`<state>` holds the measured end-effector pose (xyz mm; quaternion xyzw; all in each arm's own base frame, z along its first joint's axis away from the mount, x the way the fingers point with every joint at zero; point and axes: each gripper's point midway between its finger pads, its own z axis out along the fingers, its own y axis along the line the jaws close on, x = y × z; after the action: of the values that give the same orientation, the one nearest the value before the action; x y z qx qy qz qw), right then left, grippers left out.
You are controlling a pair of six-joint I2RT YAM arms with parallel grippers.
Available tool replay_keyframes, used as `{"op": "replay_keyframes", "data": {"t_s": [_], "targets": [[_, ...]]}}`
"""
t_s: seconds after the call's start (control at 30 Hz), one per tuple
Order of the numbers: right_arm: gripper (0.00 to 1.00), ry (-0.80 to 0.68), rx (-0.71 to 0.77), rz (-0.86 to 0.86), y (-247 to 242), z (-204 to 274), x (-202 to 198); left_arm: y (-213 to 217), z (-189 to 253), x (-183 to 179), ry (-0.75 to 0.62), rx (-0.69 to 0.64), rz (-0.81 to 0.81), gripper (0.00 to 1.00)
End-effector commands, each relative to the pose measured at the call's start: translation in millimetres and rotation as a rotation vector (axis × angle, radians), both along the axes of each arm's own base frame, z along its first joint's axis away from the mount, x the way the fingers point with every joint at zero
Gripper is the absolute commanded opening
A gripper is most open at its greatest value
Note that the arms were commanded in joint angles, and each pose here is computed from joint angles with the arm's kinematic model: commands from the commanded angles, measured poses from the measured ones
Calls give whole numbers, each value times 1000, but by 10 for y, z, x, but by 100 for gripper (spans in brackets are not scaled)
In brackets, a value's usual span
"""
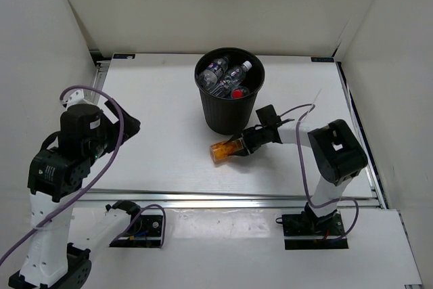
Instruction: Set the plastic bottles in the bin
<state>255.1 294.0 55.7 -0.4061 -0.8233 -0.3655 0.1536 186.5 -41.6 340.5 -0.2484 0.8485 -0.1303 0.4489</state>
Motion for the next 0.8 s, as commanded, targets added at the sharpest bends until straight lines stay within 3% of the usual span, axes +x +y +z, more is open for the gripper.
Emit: {"op": "replay_keyframes", "data": {"t_s": [0.0,0.07,0.17,0.27,0.33,0.37,0.4,0.43,0.47,0.77], "targets": [[46,41,1,44,-65,44,-235,81,29,-98,-9,-8,42,100],[35,61,-34,64,-159,87,-383,99,16,-110,-11,-11,54,100],[28,8,-89,91,-317,299,-546,104,-23,-70,-19,-8,62,100],[28,-93,-127,100,-457,537,-635,95,-67,-21,-28,8,49,100],[40,-212,-119,100,-459,759,-490,75,-131,53,-29,18,43,100],[52,-258,-129,137,-469,807,-473,52,-150,74,-29,12,35,100],[84,-277,-142,155,-461,825,-423,17,-203,89,-19,15,13,100],[95,-298,-153,173,-452,861,-372,-3,-220,102,-18,19,-2,100],[100,-302,-192,193,-422,884,-293,-33,-220,142,-17,14,-10,100],[100,-162,-354,317,-478,419,-398,-27,-324,124,25,46,-30,100]]}}
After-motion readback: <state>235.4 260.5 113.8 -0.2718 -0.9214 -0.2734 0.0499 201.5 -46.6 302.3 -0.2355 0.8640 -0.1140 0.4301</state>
